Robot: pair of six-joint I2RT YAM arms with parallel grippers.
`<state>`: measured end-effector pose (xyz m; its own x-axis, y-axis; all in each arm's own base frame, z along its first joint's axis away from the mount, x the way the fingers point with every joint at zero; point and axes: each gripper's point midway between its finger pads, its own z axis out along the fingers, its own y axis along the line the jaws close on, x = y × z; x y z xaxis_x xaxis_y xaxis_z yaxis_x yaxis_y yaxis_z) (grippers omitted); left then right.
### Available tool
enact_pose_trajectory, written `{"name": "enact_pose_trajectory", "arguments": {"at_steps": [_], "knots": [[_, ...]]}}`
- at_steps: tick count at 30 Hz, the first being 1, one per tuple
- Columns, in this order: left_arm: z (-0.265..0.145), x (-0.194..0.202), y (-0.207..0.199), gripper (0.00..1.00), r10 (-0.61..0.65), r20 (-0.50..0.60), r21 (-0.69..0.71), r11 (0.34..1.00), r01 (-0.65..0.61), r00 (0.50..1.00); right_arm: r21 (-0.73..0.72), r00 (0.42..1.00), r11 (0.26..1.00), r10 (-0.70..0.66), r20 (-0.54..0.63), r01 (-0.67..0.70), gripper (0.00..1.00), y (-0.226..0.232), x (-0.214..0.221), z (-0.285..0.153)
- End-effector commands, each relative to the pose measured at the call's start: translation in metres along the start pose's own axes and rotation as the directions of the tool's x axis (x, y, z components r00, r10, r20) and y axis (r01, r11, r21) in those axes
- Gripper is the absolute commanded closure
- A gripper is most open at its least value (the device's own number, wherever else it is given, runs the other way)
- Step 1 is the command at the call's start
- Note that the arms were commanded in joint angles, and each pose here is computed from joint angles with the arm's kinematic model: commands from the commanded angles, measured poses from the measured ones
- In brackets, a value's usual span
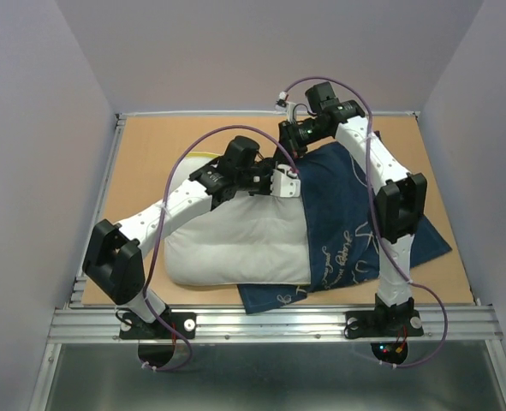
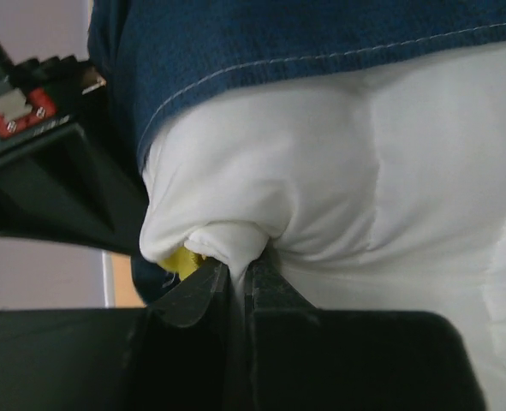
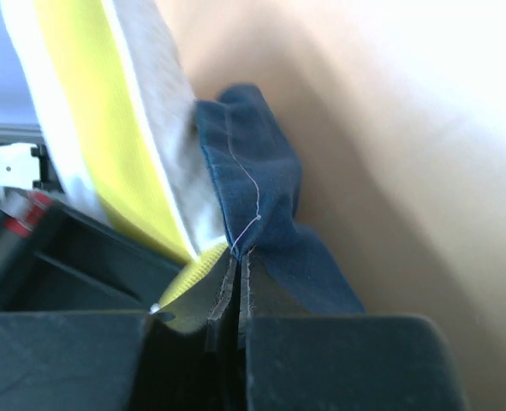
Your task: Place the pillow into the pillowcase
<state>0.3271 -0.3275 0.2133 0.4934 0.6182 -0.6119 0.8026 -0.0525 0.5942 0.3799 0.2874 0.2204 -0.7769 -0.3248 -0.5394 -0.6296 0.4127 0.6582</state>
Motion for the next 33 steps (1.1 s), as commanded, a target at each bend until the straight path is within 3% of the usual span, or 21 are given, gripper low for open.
{"name": "enact_pose_trajectory", "arguments": {"at_steps": [1, 5, 11, 13, 18, 23, 26, 30, 33], "knots": [[0.001, -0.077, 0.041, 1.0, 0.15, 0.213, -0.141, 0.983, -0.121, 0.966, -0.135, 0.983, 0.978, -0.143, 0.114, 0.158, 0.99, 0.081, -0.044, 0.005], [-0.001, -0.073, 0.031, 1.0, 0.144, 0.21, -0.128, 0.985, -0.119, 0.967, -0.09, 0.987, 0.986, -0.129, 0.094, 0.137, 0.98, 0.066, -0.037, 0.011], [-0.021, -0.068, 0.011, 1.0, 0.142, 0.208, -0.124, 0.985, -0.118, 0.968, 0.08, 0.971, 0.972, -0.226, 0.074, 0.22, 1.0, 0.042, -0.023, -0.007], [-0.028, -0.073, 0.007, 1.0, 0.201, 0.23, -0.128, 0.976, -0.175, 0.952, 0.122, 0.967, 0.965, -0.242, 0.081, 0.231, 0.99, 0.038, -0.025, -0.018], [-0.021, -0.088, 0.015, 1.0, 0.16, 0.273, -0.179, 0.977, -0.113, 0.949, -0.015, 0.972, 0.981, -0.19, 0.137, 0.194, 0.99, 0.07, -0.042, -0.018], [-0.005, -0.105, 0.027, 1.0, 0.181, 0.308, -0.234, 0.966, -0.11, 0.934, -0.129, 0.972, 0.978, -0.138, 0.192, 0.164, 0.99, 0.106, -0.059, 0.016], [-0.003, -0.109, 0.033, 1.0, 0.192, 0.319, -0.279, 0.955, -0.102, 0.928, -0.17, 0.972, 0.984, -0.011, 0.235, 0.052, 0.99, 0.122, -0.069, 0.031], [-0.003, -0.093, 0.029, 1.0, 0.203, 0.277, -0.309, 0.944, -0.113, 0.939, -0.14, 0.949, 0.99, 0.058, 0.311, -0.015, 0.99, 0.117, -0.087, 0.033], [0.001, -0.059, 0.03, 1.0, 0.144, 0.226, -0.302, 0.951, -0.072, 0.963, -0.009, 0.913, 1.0, 0.02, 0.408, -0.019, 1.0, 0.089, -0.108, 0.036]]}}
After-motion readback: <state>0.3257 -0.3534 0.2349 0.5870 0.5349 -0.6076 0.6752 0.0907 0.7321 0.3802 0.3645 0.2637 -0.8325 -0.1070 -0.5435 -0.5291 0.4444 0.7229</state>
